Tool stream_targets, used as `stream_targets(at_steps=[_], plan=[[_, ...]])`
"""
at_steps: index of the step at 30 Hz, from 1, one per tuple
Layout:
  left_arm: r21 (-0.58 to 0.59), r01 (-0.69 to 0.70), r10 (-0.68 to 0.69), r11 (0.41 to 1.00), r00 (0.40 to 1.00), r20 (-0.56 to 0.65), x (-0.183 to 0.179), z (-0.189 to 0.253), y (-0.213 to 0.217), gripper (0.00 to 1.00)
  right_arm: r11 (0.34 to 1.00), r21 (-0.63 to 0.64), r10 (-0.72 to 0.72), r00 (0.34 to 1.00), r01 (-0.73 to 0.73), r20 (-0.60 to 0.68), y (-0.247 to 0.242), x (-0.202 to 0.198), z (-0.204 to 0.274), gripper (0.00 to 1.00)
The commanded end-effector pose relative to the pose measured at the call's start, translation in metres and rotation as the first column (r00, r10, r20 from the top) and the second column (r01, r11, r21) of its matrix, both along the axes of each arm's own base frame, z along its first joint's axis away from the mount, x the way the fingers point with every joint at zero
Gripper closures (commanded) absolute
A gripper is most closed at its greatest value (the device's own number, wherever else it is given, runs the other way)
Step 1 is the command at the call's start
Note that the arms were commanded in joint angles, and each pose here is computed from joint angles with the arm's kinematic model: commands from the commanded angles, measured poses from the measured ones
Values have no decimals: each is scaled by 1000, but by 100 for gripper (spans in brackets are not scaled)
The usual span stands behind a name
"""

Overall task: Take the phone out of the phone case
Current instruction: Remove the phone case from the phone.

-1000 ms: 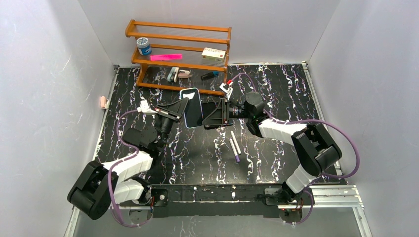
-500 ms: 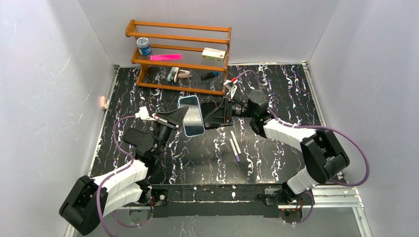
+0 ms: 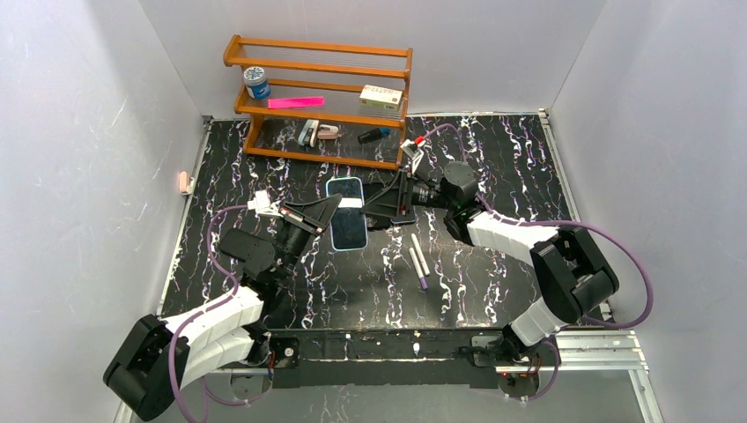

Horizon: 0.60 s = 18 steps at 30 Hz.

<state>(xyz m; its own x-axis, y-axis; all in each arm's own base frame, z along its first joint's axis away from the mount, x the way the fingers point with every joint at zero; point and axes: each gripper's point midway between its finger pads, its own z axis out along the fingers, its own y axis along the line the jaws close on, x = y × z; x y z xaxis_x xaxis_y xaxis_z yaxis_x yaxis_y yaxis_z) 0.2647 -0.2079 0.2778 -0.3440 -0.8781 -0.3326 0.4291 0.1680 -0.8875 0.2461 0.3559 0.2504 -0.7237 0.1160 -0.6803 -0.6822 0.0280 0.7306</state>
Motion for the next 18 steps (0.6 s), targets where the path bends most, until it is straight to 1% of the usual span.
stream_targets(at_steps=[1, 5, 9, 11, 13, 17, 18], plan=[[-71, -11, 16, 997, 997, 74, -2, 31, 5, 100, 995, 61, 80, 994, -84, 69, 7, -19, 19, 29], [-67, -27, 31, 997, 997, 71, 1, 30, 6, 100, 991, 65, 112, 992, -116, 64, 11, -27, 18, 33], [-66, -15, 21, 998, 996, 87, 1, 36, 3, 100, 989, 58, 136, 989, -139, 55, 15, -30, 13, 43], [-60, -10, 16, 998, 995, 96, 0, 37, 2, 100, 987, 57, 149, 987, -152, 58, 15, -32, 12, 54], [-53, -9, 14, 999, 995, 98, -1, 36, 2, 100, 986, 54, 155, 986, -159, 68, 16, -32, 12, 67], [-29, 16, -14, 999, 997, 82, -1, 26, 1, 100, 985, 21, 169, 980, -172, 105, 13, -27, 12, 91], [-21, 29, -27, 999, 996, 80, -1, 24, 1, 97, 984, 10, 175, 978, -177, 118, 12, -26, 13, 97]])
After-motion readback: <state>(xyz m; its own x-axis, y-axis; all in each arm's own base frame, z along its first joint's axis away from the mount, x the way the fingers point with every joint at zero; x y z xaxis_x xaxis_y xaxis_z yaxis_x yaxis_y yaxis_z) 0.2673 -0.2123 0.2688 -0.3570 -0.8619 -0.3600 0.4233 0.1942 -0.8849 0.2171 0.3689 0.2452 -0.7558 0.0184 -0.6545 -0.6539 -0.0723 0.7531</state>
